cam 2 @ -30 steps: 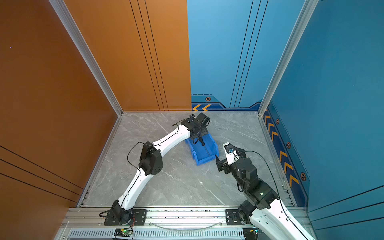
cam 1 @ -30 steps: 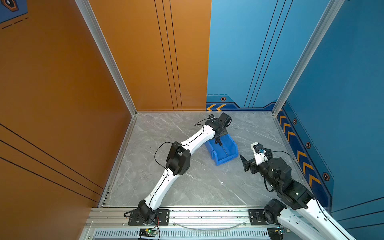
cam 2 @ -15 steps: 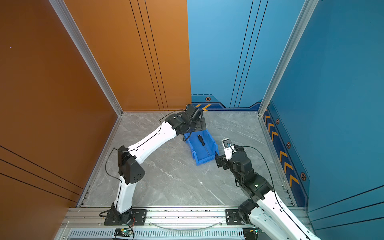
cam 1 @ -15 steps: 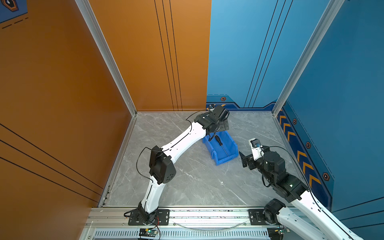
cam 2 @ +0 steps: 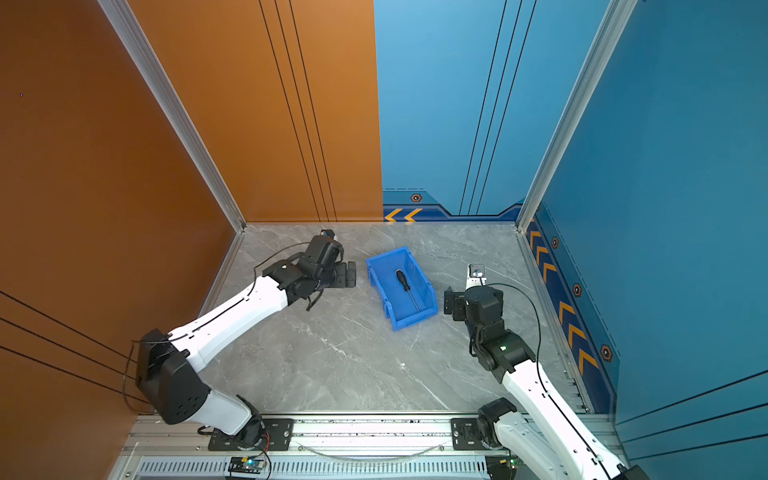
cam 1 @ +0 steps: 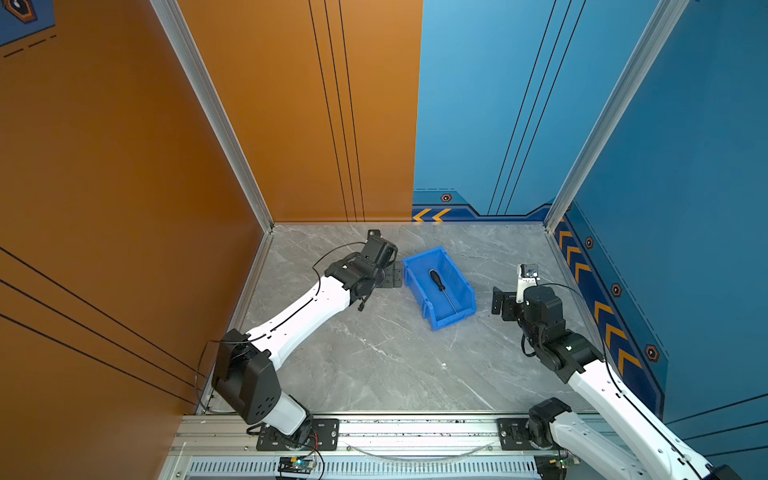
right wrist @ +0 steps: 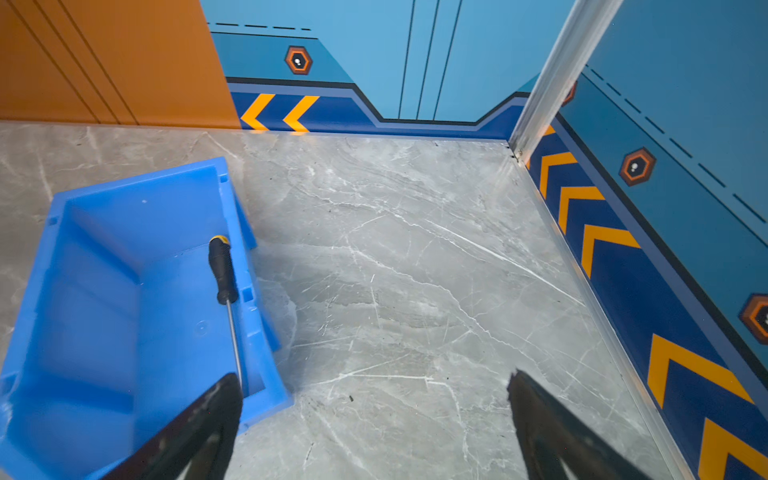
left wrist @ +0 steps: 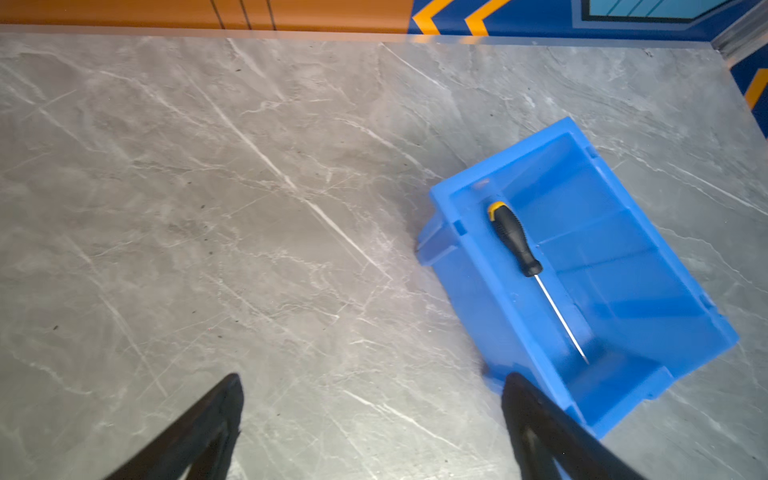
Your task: Put the screwdriver in the bin
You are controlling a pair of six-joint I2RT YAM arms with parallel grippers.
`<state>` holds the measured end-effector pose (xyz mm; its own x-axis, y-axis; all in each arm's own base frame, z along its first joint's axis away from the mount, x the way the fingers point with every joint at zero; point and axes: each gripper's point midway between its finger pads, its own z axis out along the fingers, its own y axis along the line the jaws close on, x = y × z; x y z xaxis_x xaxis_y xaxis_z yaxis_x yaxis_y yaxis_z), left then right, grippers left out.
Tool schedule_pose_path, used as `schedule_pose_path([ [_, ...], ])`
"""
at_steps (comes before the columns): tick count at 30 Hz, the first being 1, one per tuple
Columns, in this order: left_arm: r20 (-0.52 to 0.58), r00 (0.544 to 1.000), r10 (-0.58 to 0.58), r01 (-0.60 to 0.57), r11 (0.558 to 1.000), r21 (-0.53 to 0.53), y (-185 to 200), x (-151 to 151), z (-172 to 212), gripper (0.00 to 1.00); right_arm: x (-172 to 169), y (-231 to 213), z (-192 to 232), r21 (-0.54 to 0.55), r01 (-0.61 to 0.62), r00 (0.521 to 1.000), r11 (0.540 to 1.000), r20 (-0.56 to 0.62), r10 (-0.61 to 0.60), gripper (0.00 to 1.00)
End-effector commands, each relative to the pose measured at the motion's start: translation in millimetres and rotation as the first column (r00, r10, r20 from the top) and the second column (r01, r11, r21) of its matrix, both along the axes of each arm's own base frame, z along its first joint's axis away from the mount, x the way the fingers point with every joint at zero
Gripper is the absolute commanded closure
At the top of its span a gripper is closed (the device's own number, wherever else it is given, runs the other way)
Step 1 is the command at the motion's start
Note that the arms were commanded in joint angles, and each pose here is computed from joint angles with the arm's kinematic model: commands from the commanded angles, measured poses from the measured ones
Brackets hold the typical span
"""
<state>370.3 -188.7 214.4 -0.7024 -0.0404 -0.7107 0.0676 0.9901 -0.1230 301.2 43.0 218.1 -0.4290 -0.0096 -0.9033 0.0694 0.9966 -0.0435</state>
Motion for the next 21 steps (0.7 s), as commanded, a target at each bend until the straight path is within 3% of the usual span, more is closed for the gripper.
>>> schedule_pose_path([
  [1,0.144,0.99,-0.003,0.005,1.0,-0.014,26.5,3.9,16.2,0.02,4.2,-20.1,-1.8,0.035,0.126,0.991,0.991,0.044,-0.128,0.0],
  [6,0.141,0.975,0.172,-0.176,0.984,0.016,103.2,-9.4,-20.2,0.02,9.1,-24.4,-12.3,0.012,0.083,0.992,0.996,0.099,-0.084,0.0],
  [11,0.175,0.913,0.369,-0.385,0.921,0.063,169.8,-17.3,-41.8,0.02,9.6,-38.6,-27.7,-0.005,0.109,0.974,0.994,0.201,-0.106,0.0],
  [14,0.19,0.868,0.458,-0.482,0.869,0.109,198.4,-18.4,-49.9,0.02,12.8,-49.9,-47.0,0.026,0.146,0.972,0.989,0.185,-0.148,0.0],
  [18,0.206,0.859,0.469,-0.51,0.823,0.25,222.6,-19.6,-66.7,0.02,24.9,-44.5,-59.7,0.008,0.113,0.981,0.994,0.159,-0.113,0.0],
  [21,0.192,0.875,0.445,-0.483,0.831,0.277,225.9,-14.2,-80.5,0.02,35.6,-44.6,-65.3,0.006,0.116,0.98,0.993,0.162,-0.115,0.0],
])
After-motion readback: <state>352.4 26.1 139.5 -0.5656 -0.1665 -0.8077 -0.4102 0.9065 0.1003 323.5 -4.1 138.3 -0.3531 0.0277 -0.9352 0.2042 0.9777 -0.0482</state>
